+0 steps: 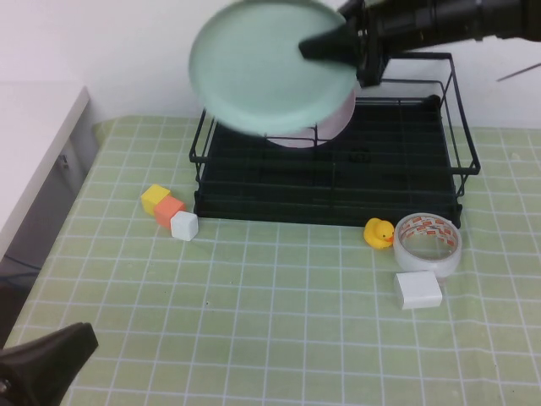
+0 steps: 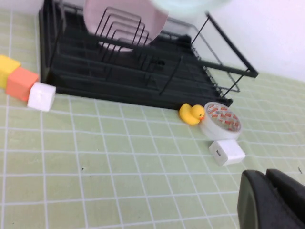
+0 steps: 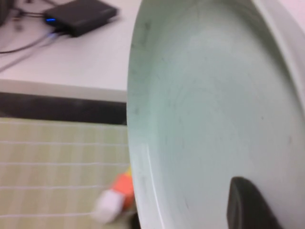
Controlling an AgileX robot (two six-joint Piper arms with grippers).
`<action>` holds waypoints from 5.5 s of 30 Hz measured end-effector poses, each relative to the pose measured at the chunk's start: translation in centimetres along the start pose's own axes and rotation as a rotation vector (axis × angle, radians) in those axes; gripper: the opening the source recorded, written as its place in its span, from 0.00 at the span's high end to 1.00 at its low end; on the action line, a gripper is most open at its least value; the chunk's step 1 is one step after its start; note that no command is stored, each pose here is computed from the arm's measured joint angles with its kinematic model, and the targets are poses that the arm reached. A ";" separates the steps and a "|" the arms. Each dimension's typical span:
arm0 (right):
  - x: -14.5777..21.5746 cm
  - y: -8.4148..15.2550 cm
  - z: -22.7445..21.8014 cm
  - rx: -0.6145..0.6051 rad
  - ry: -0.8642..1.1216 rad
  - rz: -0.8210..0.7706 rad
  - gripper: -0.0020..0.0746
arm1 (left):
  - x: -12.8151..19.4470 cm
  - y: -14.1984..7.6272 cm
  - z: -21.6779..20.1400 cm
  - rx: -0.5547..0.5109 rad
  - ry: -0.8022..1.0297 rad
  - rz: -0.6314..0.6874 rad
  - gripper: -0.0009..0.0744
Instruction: Place plate on rack
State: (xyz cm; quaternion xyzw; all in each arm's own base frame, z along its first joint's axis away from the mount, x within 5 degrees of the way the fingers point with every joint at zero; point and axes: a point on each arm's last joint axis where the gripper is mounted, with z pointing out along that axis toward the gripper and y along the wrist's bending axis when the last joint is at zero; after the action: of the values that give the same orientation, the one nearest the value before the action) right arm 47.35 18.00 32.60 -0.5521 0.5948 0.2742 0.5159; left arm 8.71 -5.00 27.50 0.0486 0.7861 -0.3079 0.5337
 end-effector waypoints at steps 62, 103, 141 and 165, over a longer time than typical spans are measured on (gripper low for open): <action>15.7 -6.8 5.8 0.388 -0.097 -0.050 0.79 | 2.4 1.2 0.3 -0.053 0.119 0.043 0.99; 13.2 -6.6 8.2 0.590 -0.094 0.189 0.58 | 1.6 1.0 0.4 -0.039 0.032 0.046 0.99; -17.3 5.0 -12.1 0.078 -0.032 0.195 0.97 | 1.3 1.1 0.4 -0.043 0.005 0.034 0.99; -24.8 27.3 -27.4 0.172 -0.094 -0.039 0.97 | 1.7 0.7 0.4 -0.006 0.040 0.032 0.99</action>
State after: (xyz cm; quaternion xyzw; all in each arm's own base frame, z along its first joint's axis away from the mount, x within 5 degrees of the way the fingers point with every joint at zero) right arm 9.70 9.30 57.40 -0.5038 0.5803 0.2375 0.5941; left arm 8.61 -5.04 25.66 0.0656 0.7966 -0.2963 0.5227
